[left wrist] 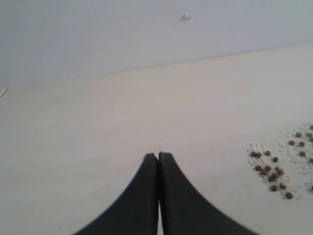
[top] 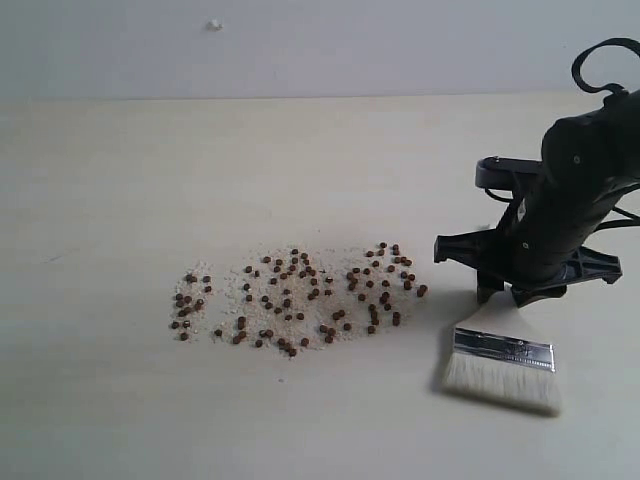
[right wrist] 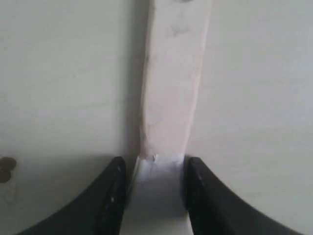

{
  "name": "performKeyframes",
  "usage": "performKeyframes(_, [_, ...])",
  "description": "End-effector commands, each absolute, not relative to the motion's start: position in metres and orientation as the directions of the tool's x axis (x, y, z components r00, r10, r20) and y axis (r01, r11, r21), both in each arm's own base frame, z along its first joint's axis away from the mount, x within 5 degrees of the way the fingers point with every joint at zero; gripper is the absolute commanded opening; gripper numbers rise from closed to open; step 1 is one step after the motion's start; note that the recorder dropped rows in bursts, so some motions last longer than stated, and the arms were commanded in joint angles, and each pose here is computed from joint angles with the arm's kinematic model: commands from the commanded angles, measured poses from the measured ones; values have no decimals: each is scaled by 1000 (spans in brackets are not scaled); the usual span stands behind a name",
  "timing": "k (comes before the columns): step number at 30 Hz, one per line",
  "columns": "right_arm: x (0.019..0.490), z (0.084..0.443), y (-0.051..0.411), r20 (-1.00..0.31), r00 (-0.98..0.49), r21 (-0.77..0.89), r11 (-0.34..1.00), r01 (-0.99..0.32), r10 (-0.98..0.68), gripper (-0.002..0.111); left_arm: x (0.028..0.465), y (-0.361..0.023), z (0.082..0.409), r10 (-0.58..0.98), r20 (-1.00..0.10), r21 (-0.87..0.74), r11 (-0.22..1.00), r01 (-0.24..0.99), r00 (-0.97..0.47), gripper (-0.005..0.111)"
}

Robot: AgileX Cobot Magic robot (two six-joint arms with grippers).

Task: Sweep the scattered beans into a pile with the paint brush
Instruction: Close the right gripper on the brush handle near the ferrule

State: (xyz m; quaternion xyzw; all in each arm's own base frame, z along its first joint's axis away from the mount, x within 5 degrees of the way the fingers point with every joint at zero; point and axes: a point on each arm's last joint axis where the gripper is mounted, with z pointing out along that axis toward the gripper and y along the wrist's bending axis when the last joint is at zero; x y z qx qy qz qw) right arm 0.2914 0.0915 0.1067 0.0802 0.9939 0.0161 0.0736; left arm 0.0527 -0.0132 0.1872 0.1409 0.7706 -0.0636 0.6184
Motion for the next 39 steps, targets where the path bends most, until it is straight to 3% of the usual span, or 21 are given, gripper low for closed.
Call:
performKeyframes(1, [287, 93, 90, -92, -988, 10, 992, 124, 125, 28, 52, -13, 190, 128, -975, 69, 951, 300, -181, 0])
performKeyframes(7, [281, 93, 88, -36, -999, -24, 1000, 4, 3, 45, 52, -13, 190, 128, -975, 69, 951, 300, -181, 0])
performKeyframes(11, [283, 93, 89, -57, -998, -15, 1000, 10, 9, 46, 52, -13, 190, 128, -975, 69, 951, 300, -181, 0])
performKeyframes(18, [289, 94, 91, -118, -984, 24, 991, 132, 134, 46, 52, -13, 190, 128, -975, 69, 951, 300, -181, 0])
performKeyframes(26, [287, 94, 91, -98, -980, 20, 985, 171, 172, 45, 52, -13, 190, 128, -975, 69, 951, 300, -181, 0])
performKeyframes(30, [285, 91, 89, -70, -985, -3, 987, 158, 157, 28, 52, -13, 190, 128, -975, 69, 951, 300, -181, 0])
performKeyframes(34, [287, 91, 86, -92, -993, -51, 996, 79, 74, 0, 52, -13, 190, 131, -975, 72, 951, 301, -180, 0])
performKeyframes(39, [291, 108, 87, -195, -979, -7, 998, 57, 55, 0, 52, -13, 190, 128, -975, 70, 951, 300, -181, 0])
